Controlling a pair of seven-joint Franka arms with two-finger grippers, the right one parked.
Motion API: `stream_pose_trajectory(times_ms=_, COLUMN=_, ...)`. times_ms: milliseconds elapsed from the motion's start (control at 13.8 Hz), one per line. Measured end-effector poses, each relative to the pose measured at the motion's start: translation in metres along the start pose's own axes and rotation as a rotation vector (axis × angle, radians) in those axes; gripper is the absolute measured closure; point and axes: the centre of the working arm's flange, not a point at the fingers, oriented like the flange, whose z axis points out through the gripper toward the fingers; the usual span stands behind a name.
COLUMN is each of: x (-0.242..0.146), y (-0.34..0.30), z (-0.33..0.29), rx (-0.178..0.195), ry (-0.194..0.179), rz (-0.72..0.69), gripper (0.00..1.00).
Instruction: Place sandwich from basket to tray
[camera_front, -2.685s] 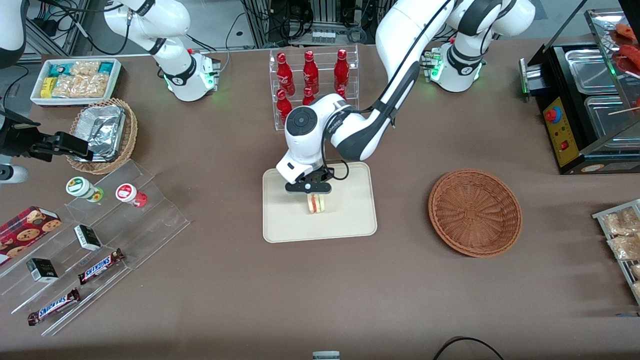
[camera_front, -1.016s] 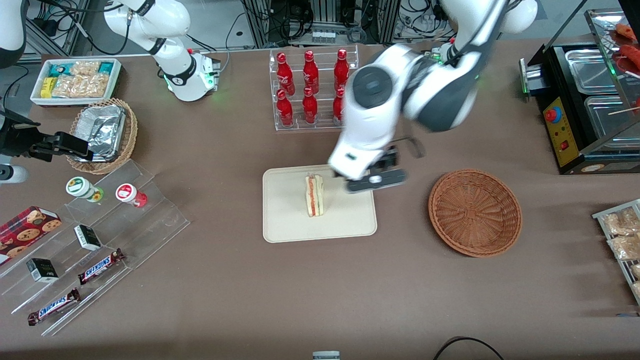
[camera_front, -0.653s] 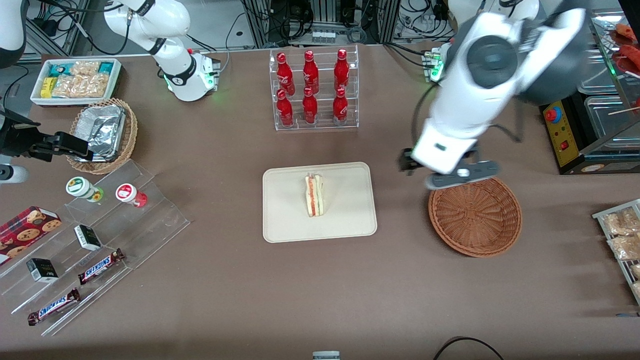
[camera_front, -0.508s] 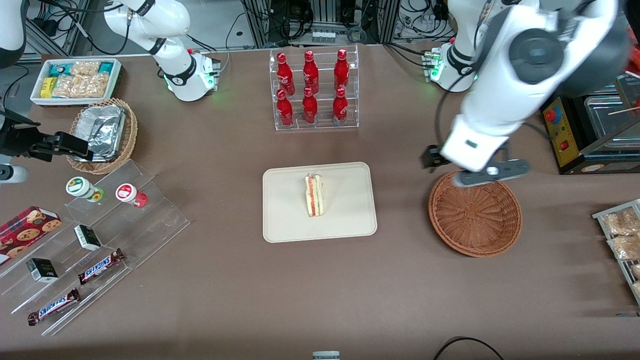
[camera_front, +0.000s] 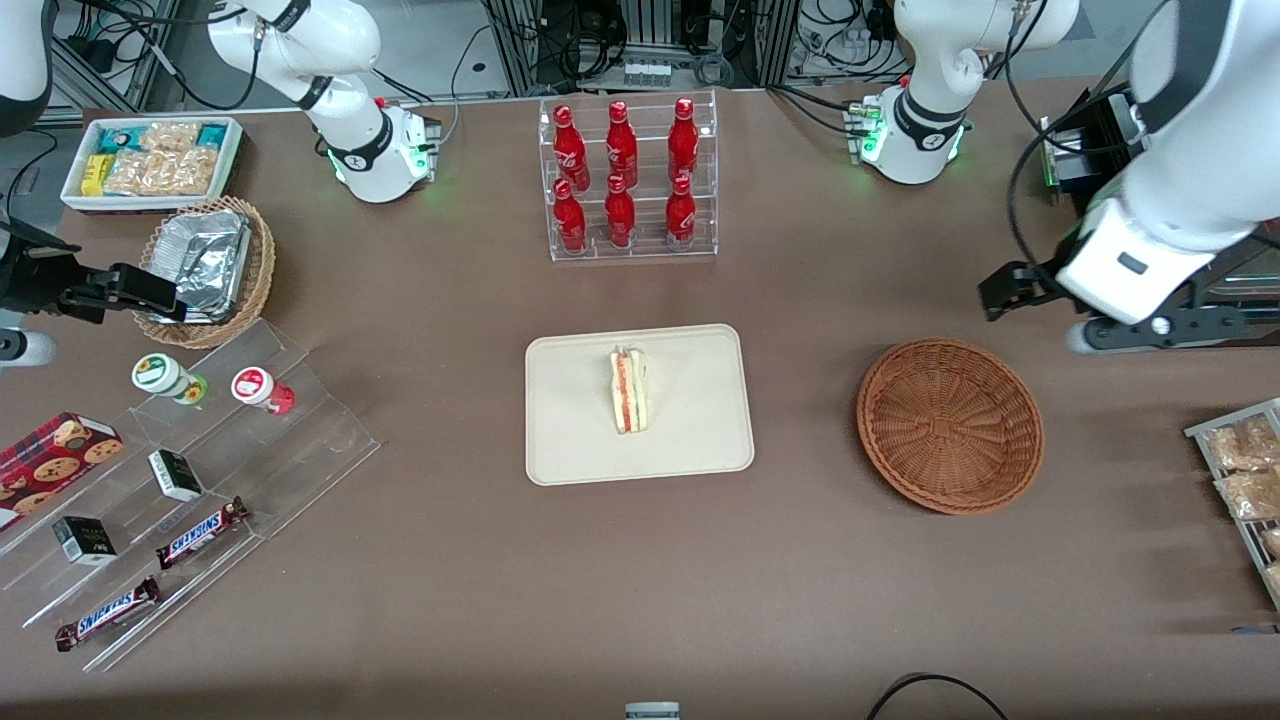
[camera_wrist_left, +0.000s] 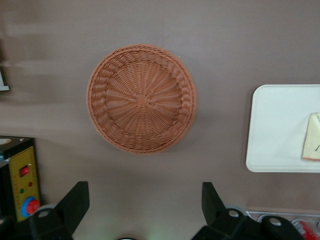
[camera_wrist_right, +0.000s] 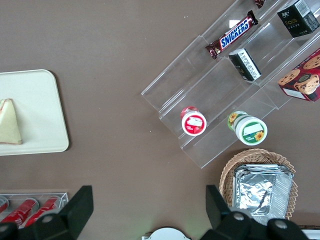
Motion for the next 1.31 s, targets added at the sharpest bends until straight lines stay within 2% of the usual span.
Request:
stream_pose_trajectory(times_ms=290, x=-0.008, y=-0.043, z=0.001, rx=-0.004, ry=-0.015, rz=0.09, gripper=0.01)
stream_pose_trajectory(times_ms=508, x=-0.019, y=-0.068, z=0.002, rx=-0.009, ry=-0.021, rz=0.107, gripper=0.01)
stream_pose_trajectory(times_ms=798, x=-0.029, y=-0.073, z=-0.006, rx=-0.013, ry=-0.006, rz=0.105, gripper=0.01)
stream_pose_trajectory(times_ms=1306, x=-0.024, y=-0.073, z=-0.014, rx=-0.012, ry=0.021, rz=0.105, gripper=0.01)
